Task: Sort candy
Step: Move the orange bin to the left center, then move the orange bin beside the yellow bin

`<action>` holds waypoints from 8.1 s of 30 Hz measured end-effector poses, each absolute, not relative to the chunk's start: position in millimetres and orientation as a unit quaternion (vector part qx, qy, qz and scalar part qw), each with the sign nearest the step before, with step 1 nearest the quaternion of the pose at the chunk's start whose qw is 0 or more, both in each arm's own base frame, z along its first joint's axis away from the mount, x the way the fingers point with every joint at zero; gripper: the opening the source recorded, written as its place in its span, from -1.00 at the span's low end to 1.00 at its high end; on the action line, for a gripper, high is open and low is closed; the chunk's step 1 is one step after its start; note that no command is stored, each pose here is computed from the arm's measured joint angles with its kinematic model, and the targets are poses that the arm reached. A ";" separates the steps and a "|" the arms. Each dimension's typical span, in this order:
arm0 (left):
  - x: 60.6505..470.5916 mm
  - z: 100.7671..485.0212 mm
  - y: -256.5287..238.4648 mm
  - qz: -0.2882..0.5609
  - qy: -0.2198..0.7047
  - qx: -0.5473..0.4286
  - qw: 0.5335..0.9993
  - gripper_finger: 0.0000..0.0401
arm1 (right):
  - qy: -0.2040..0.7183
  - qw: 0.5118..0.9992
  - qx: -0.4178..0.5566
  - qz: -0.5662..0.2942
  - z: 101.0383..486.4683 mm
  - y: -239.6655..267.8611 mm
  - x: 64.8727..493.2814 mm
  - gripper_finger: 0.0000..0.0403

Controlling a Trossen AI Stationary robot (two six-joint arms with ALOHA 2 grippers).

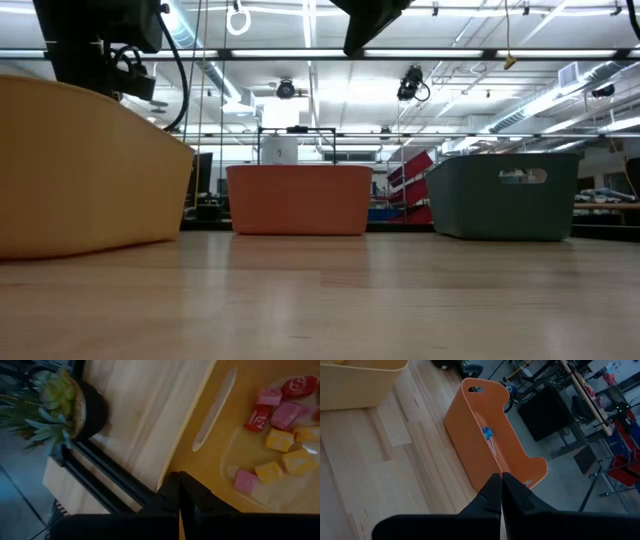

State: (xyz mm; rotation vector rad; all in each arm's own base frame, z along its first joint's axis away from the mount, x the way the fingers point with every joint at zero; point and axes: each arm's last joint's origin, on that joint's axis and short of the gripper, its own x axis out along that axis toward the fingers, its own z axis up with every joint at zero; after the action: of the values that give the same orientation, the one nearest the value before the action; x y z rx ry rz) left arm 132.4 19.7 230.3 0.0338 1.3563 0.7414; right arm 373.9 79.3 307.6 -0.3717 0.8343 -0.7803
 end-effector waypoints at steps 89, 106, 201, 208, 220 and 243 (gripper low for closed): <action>113.8 298.1 16.9 0.160 0.370 -0.028 0.915 -1.00 | 0.462 0.877 0.126 -0.040 229.5 -127.8 379.5 -1.00; 114.2 298.6 16.9 0.160 0.367 -0.029 0.916 -1.00 | 0.429 0.898 0.077 -0.067 238.4 -116.6 388.8 -1.00; 118.8 303.2 17.3 0.154 0.337 -0.018 0.929 -1.00 | 0.480 0.870 -0.050 -0.106 232.6 -37.7 371.5 -1.00; 118.7 303.2 17.3 0.154 0.338 -0.018 0.929 -1.00 | 0.508 0.860 0.012 -0.046 228.4 -54.0 363.9 -1.00; 118.7 303.1 17.3 0.154 0.338 -0.018 0.928 -1.00 | 0.496 0.865 0.067 0.031 229.1 -48.8 365.2 -1.00; 118.7 303.1 17.3 0.154 0.338 -0.018 0.928 -1.00 | 0.474 0.871 0.103 0.085 232.7 -4.0 373.7 -1.00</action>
State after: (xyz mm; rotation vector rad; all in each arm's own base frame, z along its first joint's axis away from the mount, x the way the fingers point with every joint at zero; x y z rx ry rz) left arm 118.7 17.3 303.1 -0.0362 0.6923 0.3150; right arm 373.7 -4.0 232.7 0.2146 0.9903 0.1777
